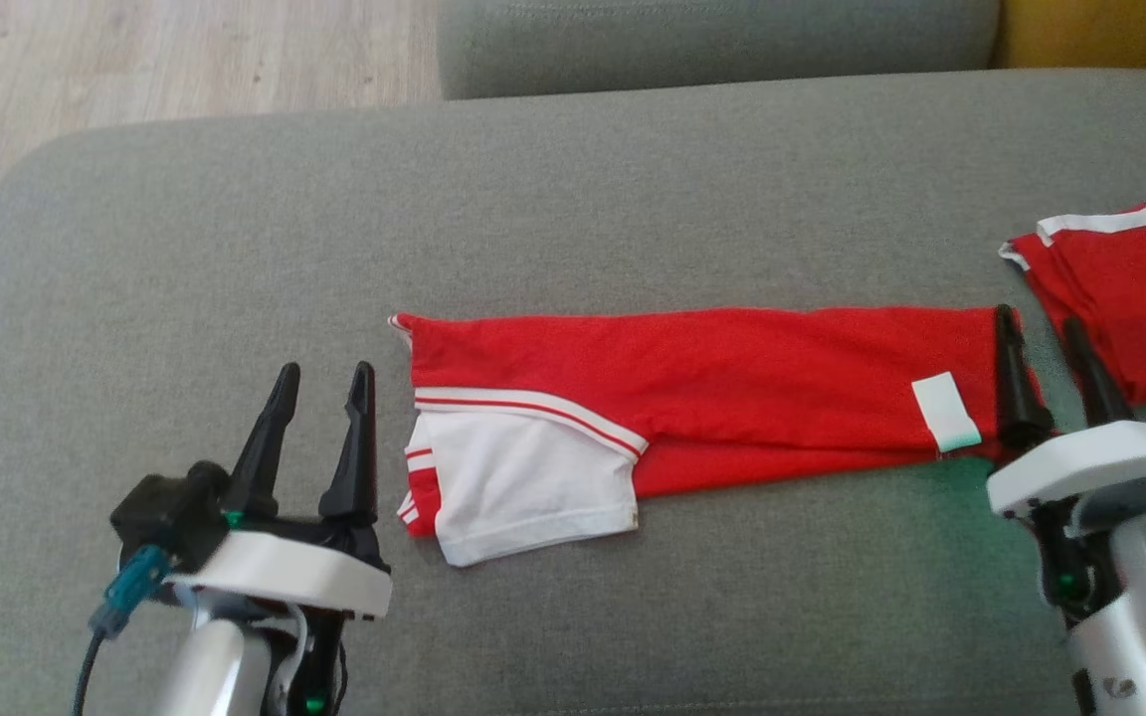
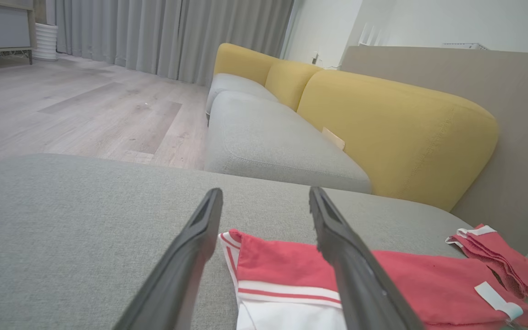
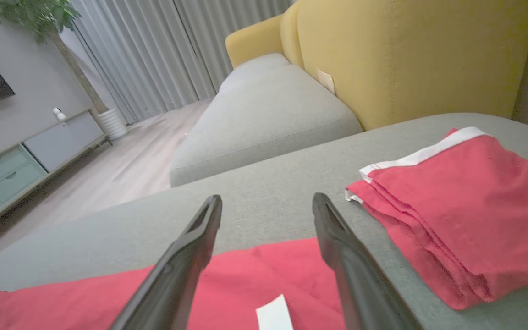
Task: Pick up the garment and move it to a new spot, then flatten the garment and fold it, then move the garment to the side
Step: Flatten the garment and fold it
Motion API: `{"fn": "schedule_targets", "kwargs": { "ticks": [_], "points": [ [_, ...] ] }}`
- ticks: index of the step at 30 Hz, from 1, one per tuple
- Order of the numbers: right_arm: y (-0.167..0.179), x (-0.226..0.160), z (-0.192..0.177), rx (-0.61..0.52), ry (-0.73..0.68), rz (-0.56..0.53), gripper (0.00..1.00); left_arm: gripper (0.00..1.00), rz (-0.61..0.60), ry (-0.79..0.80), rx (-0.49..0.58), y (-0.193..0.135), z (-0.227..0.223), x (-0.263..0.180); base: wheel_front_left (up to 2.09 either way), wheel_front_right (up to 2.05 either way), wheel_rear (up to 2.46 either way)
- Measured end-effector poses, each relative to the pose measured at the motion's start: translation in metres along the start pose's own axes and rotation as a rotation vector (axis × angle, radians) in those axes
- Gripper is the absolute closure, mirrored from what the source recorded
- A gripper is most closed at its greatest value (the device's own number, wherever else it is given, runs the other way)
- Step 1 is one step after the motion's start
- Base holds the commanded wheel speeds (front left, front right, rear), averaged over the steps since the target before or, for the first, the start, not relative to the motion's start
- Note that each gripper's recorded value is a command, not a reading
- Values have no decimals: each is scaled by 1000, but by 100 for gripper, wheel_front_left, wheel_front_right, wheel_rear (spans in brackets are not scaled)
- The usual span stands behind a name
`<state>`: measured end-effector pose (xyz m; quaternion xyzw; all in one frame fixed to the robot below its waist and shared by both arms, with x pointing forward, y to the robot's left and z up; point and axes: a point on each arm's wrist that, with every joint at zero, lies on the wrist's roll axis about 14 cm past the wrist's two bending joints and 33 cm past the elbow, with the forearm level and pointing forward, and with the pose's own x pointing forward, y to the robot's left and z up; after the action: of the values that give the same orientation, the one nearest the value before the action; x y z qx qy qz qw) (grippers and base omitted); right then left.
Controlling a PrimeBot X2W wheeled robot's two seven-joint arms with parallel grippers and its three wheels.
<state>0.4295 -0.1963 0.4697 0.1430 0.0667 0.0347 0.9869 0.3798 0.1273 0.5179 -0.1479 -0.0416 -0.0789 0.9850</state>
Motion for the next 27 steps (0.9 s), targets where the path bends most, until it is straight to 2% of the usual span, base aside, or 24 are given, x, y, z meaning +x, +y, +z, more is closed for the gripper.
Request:
{"fn": "schedule_targets", "kwargs": {
  "ticks": [7,14,18,27],
  "points": [
    [-43,5,-38,-61,179,-144,0,0,-17,31,4,2,-13,8,0,0,0],
    [-59,4,-82,-61,341,-232,0,0,-11,67,0,8,-26,11,0,0,0],
    [-61,3,-96,-56,384,-257,0,0,-12,79,0,9,-30,12,0,0,0],
    [-68,8,-96,-57,371,-296,0,0,-30,95,-5,6,-37,19,0,0,0]
  ]
}}
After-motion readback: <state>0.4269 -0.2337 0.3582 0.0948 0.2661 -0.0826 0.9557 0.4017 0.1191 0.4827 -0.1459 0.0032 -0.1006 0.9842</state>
